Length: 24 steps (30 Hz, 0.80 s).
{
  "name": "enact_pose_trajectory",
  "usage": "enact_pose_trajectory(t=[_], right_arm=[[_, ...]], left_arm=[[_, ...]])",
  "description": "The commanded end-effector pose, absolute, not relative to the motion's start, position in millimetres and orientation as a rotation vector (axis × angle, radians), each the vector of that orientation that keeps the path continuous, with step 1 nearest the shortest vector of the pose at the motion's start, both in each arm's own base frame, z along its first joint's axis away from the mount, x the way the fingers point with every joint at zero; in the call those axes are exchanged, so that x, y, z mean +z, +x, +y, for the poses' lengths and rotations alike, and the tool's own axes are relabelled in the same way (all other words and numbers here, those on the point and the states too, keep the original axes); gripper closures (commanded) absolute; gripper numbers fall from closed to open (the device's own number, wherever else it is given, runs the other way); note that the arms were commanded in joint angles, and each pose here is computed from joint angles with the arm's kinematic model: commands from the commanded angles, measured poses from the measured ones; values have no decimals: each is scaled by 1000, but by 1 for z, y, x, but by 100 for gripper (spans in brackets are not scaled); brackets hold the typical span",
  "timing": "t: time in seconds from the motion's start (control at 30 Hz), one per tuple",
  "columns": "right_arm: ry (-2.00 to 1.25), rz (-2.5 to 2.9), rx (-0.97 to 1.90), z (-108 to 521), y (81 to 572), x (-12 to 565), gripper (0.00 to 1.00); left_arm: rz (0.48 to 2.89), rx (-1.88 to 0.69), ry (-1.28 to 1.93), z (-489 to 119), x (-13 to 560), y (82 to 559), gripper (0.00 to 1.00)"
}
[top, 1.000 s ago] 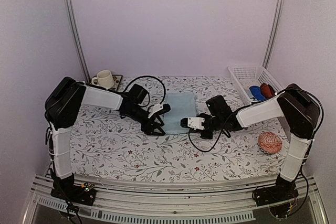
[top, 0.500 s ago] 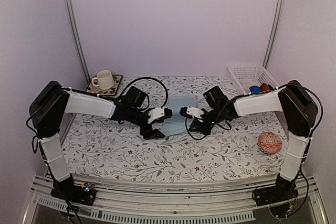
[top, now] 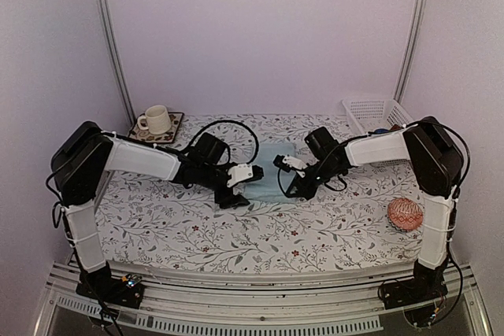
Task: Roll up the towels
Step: Roll the towel at the center of the board.
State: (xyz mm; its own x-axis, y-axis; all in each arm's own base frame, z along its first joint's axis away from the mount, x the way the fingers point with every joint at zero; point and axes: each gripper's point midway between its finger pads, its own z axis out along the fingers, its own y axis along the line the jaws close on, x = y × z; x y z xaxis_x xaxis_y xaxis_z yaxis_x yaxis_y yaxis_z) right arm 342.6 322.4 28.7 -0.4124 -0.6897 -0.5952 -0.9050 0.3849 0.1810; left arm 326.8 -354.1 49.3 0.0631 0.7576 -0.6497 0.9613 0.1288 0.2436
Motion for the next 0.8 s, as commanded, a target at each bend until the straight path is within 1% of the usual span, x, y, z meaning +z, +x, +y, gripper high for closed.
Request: enact_pose_trajectory(t=[0.0, 0.1, 0.23, 0.33, 0.53, 0.77], right_arm=[[-1332, 2303, 703, 319, 344, 19, 98], [-1320, 2308, 689, 317, 348, 18, 98], [-1308, 2319, 686, 315, 352, 17, 98], [-1305, 2330, 675, 313, 354, 13, 98], [-1293, 2345, 670, 311, 359, 11, 98], [-1278, 2351, 672, 308, 362, 12, 98]], left_arm=[[1744, -307, 1587, -364, 55, 351, 25], [1790, -342, 1580, -368, 38, 353, 28], [1833, -396, 1531, -372, 36, 358, 33], [1844, -458, 1497, -372, 40, 361, 34], [1828, -596, 1471, -370, 54, 358, 34], [1867, -612, 1344, -362, 70, 376, 31]])
